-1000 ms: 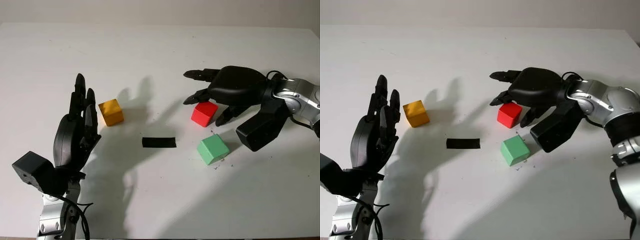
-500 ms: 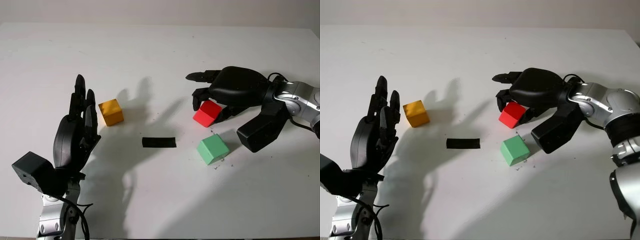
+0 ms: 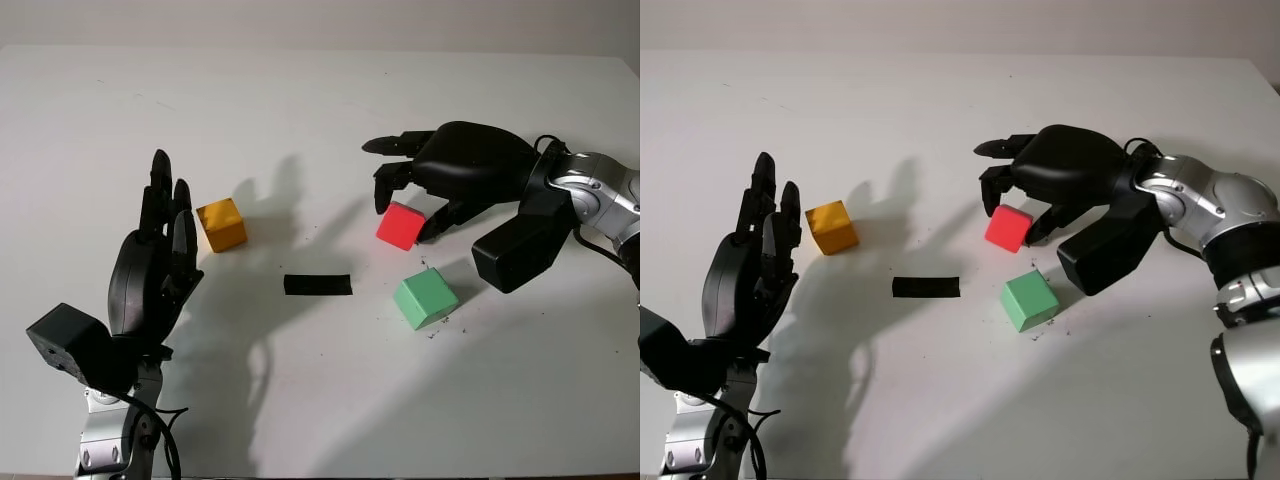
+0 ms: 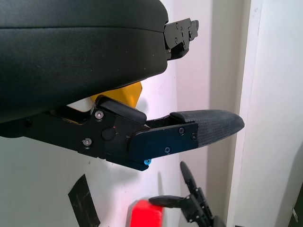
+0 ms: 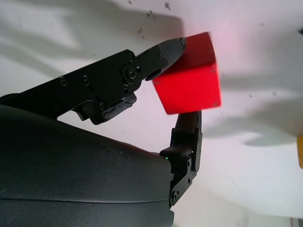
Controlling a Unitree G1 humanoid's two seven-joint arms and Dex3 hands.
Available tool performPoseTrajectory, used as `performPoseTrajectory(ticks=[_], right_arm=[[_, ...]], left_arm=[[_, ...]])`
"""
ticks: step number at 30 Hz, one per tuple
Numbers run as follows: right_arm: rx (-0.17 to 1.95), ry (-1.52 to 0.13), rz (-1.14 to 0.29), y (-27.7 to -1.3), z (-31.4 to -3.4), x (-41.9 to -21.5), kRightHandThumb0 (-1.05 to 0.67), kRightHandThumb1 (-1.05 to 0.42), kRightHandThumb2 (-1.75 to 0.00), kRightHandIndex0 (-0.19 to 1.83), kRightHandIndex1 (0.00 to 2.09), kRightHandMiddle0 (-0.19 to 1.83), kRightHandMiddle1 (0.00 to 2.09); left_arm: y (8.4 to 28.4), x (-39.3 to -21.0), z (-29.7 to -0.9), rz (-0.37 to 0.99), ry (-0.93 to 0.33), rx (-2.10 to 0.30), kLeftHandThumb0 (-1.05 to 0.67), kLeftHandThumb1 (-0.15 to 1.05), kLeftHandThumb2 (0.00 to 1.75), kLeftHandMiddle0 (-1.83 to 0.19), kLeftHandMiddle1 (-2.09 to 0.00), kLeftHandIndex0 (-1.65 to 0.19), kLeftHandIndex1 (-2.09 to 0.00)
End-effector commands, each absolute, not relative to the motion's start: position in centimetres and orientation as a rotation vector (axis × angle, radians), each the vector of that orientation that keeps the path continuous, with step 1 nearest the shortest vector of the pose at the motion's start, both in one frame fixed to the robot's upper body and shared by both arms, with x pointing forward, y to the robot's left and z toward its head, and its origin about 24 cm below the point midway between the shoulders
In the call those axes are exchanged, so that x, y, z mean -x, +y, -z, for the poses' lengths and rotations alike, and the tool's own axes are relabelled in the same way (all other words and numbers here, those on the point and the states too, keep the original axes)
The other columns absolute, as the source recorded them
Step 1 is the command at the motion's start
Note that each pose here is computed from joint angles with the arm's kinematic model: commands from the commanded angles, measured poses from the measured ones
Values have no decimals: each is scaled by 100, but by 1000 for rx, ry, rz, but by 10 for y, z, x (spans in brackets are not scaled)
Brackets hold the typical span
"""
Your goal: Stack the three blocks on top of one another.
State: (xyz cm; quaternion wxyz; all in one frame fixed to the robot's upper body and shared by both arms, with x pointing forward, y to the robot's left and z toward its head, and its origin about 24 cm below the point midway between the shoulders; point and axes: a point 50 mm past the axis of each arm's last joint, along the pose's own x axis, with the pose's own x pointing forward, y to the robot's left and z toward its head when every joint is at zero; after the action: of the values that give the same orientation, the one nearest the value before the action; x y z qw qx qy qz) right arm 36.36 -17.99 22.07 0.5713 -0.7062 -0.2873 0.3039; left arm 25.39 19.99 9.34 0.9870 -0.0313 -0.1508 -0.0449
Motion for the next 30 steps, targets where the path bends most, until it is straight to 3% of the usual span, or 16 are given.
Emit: performPoseTrajectory(ticks=[1, 11, 18, 30], right_arm=[[1637, -762, -683, -167, -241, -362, -38, -91, -5, 23, 6, 51, 118], [1594, -878, -800, -125, -251, -355, -39, -91, -6, 23, 6, 57, 111], [1527, -943, -870, -109, -250, -351, -41, -93, -5, 18, 4, 46, 134], [1320, -702, -1073, -98, -232, -354, -36, -91, -5, 14, 3, 45, 133]], left_arm=[[199, -251, -94, 89, -312, 67, -73, 105, 58, 19, 0, 19, 0], [197, -250, -93, 90, -314, 63, -73, 105, 60, 19, 0, 19, 0], [199, -248, -92, 81, -325, 57, -72, 105, 60, 19, 0, 19, 0], [199, -243, -93, 72, -325, 60, -71, 105, 60, 19, 0, 19, 0]])
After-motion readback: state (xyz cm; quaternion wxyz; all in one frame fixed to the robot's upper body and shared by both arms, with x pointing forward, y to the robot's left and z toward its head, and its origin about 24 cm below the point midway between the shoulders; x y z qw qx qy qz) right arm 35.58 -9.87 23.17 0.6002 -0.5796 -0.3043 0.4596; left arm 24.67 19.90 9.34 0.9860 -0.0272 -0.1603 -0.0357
